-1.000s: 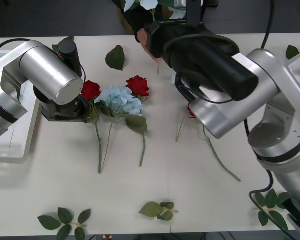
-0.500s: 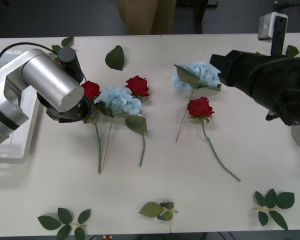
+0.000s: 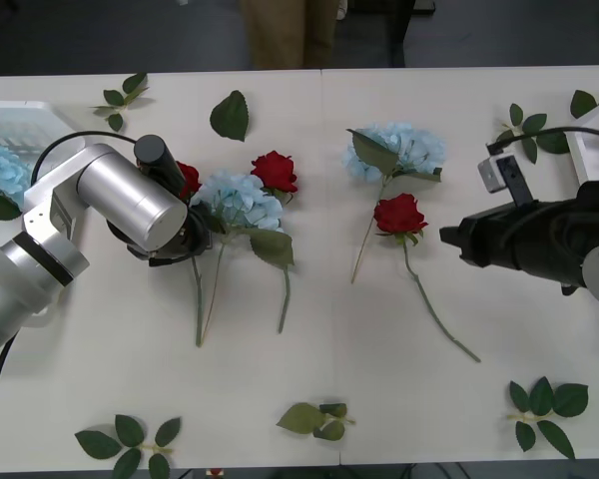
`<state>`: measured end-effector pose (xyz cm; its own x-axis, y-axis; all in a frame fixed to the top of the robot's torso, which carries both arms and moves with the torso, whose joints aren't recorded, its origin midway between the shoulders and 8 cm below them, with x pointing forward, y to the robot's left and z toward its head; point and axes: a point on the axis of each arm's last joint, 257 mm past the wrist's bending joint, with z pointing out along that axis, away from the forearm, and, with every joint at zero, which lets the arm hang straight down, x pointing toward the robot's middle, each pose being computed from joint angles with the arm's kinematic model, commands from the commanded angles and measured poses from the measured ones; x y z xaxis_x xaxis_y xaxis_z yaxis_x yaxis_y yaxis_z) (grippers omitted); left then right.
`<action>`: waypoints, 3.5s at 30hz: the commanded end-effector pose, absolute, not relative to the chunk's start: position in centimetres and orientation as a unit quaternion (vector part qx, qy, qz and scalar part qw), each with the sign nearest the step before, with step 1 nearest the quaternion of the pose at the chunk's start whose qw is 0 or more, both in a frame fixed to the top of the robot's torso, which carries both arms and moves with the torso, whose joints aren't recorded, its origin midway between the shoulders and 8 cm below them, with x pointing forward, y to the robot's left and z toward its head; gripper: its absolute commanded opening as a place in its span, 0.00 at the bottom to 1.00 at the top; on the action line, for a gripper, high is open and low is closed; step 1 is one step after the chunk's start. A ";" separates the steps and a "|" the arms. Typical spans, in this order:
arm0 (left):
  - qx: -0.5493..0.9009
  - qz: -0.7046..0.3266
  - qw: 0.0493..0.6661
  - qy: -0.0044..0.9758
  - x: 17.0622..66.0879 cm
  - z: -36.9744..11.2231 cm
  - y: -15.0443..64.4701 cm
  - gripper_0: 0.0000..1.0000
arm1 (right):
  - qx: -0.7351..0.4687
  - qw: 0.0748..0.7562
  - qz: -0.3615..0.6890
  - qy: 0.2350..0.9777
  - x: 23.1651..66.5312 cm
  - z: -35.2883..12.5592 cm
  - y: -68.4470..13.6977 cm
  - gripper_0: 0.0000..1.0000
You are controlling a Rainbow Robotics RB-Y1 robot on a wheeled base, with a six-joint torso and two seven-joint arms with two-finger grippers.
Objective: Place the red flowers into the right box and the blue flowers into the left box. If a person shows an open palm, hand one flower to the person first, then continue sorting.
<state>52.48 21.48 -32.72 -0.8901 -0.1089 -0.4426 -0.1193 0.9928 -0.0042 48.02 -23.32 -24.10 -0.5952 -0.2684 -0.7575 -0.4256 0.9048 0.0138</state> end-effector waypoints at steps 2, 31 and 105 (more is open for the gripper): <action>-0.014 0.016 0.230 0.973 52.4 -33.7 20.4 1.00 | -0.194 0.387 0.111 0.894 48.7 -26.6 -22.1 0.63; 0.021 0.036 0.256 0.966 53.6 -36.4 21.7 0.00 | -0.209 0.375 0.081 0.899 54.4 -31.3 -16.9 0.59; 0.392 -0.180 0.384 0.817 54.4 -9.5 17.4 0.00 | -0.049 0.410 -0.313 0.856 60.5 -17.7 -61.6 0.60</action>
<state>53.93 17.39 -12.08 -0.4782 0.4708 -0.7414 0.7516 0.6562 -0.0680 58.30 -63.26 -20.32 -0.7079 -0.3253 -0.6269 0.1597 0.7909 -0.5908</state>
